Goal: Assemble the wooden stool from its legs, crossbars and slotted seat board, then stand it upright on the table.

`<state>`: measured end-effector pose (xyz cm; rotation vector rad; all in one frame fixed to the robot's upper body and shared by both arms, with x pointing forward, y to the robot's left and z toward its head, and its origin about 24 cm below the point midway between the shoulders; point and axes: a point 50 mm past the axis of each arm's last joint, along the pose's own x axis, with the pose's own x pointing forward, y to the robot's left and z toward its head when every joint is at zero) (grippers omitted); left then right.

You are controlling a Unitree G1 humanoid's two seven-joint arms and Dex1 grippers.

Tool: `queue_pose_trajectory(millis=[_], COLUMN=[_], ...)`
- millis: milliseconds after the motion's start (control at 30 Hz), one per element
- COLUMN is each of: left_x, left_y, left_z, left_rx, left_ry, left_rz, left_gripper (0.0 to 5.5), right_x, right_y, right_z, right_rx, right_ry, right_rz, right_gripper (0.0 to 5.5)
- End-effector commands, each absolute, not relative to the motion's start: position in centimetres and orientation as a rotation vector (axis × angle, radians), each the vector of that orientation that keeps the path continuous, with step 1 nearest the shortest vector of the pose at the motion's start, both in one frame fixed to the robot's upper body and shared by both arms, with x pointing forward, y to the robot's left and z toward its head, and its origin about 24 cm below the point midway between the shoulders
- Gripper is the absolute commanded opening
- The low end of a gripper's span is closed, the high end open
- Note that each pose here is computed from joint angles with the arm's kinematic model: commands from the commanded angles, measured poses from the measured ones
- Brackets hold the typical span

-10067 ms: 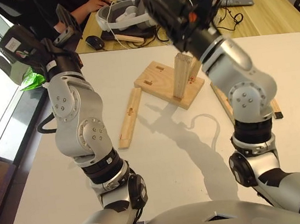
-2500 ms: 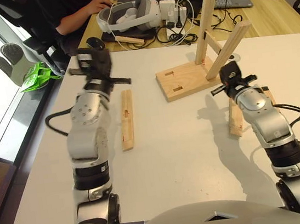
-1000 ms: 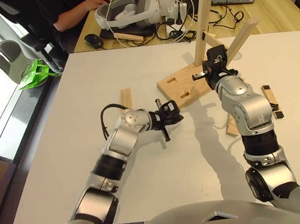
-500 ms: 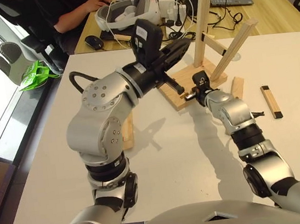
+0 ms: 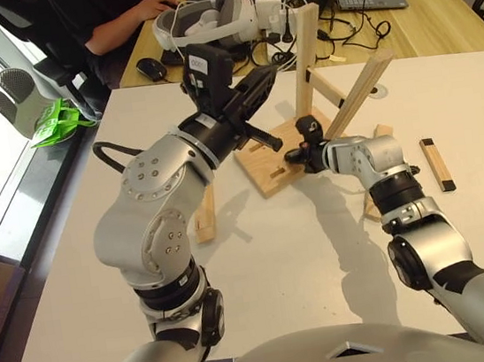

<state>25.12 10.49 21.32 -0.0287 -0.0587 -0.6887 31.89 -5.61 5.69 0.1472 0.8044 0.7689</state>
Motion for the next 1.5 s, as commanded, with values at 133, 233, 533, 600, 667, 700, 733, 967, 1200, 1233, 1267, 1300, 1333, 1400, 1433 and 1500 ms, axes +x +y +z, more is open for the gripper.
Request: queue_pose_trajectory(millis=[133, 233, 533, 600, 667, 700, 733, 967, 1200, 1233, 1267, 1300, 1333, 1400, 1433, 1500], left_x=[26.8, 26.9, 26.5, 26.6, 26.7, 26.7, 26.7, 26.4, 25.4, 25.4, 25.5, 25.6, 25.8, 26.0, 26.0, 25.9], left_y=[14.1, 14.6, 14.5, 14.5, 14.5, 14.4, 14.3, 14.0, 14.2, 14.2, 14.2, 14.1, 14.0, 13.8, 13.7, 13.5], left_z=[19.3, 19.0, 18.3, 18.3, 18.3, 18.3, 18.2, 17.6, 16.6, 16.6, 16.6, 16.7, 16.8, 17.0, 17.0, 16.9], left_rx=[0.091, 0.121, 0.131, 0.135, 0.137, 0.136, 0.135, 0.154, 0.141, 0.141, 0.140, 0.139, 0.137, 0.130, 0.126, 0.122], left_ry=[0.022, 0.022, 0.026, 0.028, 0.030, 0.029, 0.029, 0.053, 0.075, 0.074, 0.070, 0.065, 0.060, 0.051, 0.050, 0.051], left_rz=[-0.560, -0.542, -0.547, -0.547, -0.548, -0.552, -0.554, -0.579, -0.539, -0.537, -0.537, -0.539, -0.540, -0.540, -0.541, -0.548], left_gripper=[0.04, 0.04, 0.04, 0.04, 0.04, 0.04, 0.04, 0.04, 0.04, 0.04, 0.04, 0.04, 0.04, 0.04, 0.04, 0.04], right_x=[23.6, 23.7, 25.4, 26.0, 27.7, 28.7, 29.6, 30.3, 22.8, 22.1, 22.3, 22.9, 23.9, 25.6, 26.4, 28.5], right_y=[-7.7, -8.7, -13.9, -15.2, -16.6, -17.0, -17.2, -16.4, -16.3, -15.6, -14.9, -14.3, -13.9, -13.7, -13.9, -14.7], right_z=[6.7, 8.8, 10.5, 10.4, 9.5, 9.1, 8.7, 8.6, 14.3, 14.8, 14.8, 14.6, 14.0, 12.5, 11.7, 10.1], right_rx=[-0.225, -0.276, -0.368, -0.408, -0.476, -0.507, -0.522, -0.629, -0.656, -0.594, -0.545, -0.505, -0.459, -0.421, -0.420, -0.458], right_ry=[0.913, 0.800, 0.700, 0.702, 0.704, 0.694, 0.681, 0.591, 0.573, 0.543, 0.495, 0.450, 0.428, 0.431, 0.447, 0.462], right_rz=[1.181, 1.169, 1.038, 1.084, 1.041, 1.015, 0.989, 1.054, 1.450, 1.507, 1.503, 1.469, 1.400, 1.281, 1.224, 1.076], right_gripper=[0.00, 0.00, 0.00, 0.00, 0.00, 0.00, 0.00, 0.00, 0.00, 0.00, 0.00, 0.00, 0.00, 0.00, 0.00, 0.00])
